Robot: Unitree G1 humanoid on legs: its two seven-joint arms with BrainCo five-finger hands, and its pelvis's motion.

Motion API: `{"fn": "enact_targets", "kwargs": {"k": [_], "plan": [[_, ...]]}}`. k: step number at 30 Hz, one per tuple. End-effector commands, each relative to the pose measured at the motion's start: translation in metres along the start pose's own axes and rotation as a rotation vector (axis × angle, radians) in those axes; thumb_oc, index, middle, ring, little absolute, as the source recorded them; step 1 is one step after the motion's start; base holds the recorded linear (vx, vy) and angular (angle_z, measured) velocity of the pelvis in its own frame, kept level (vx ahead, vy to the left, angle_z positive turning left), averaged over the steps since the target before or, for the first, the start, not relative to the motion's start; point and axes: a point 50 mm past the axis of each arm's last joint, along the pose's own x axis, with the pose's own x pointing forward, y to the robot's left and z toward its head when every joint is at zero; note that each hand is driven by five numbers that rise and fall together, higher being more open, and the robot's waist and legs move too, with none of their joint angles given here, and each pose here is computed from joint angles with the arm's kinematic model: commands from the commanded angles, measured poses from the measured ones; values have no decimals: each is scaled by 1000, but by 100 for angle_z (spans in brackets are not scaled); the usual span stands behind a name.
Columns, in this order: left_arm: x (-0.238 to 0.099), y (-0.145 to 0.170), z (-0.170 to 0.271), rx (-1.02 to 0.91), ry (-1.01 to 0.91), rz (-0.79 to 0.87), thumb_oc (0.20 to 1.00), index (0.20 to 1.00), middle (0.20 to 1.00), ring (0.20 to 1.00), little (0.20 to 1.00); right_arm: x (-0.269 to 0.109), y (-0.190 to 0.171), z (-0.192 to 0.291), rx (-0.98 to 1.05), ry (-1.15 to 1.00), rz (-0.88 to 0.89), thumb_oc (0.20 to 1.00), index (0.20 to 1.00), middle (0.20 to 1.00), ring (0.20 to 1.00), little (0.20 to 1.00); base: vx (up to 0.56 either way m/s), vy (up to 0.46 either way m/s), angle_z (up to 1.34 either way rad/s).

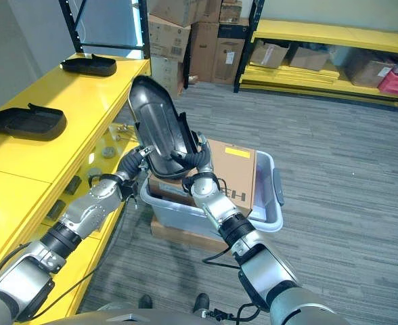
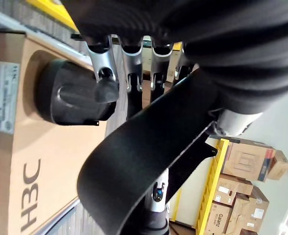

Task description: Move parts from the plastic box to the shelf.

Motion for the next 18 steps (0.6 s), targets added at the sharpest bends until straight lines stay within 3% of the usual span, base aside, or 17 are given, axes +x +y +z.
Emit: {"fn": "enact_targets", "kwargs": {"k": [1, 9, 18], "plan": [[16, -23, 84, 43, -370, -48, 200, 200, 200, 200, 200, 7, -4, 25, 54, -96, -18, 1000, 1000, 1000, 1000, 1000, -31, 8, 4], [-11, 37, 93, 151, -506, 165, 200, 200, 200, 200, 200, -12, -28, -11, -30, -46, -33, 1000, 1000, 1000, 1000, 1000, -52, 12, 4], [-72, 108, 93, 247, -612, 434, 200, 200, 200, 200, 200, -65, -53, -88, -128, 183, 61, 1000, 1000, 1000, 1000, 1000, -56, 29, 0]]}}
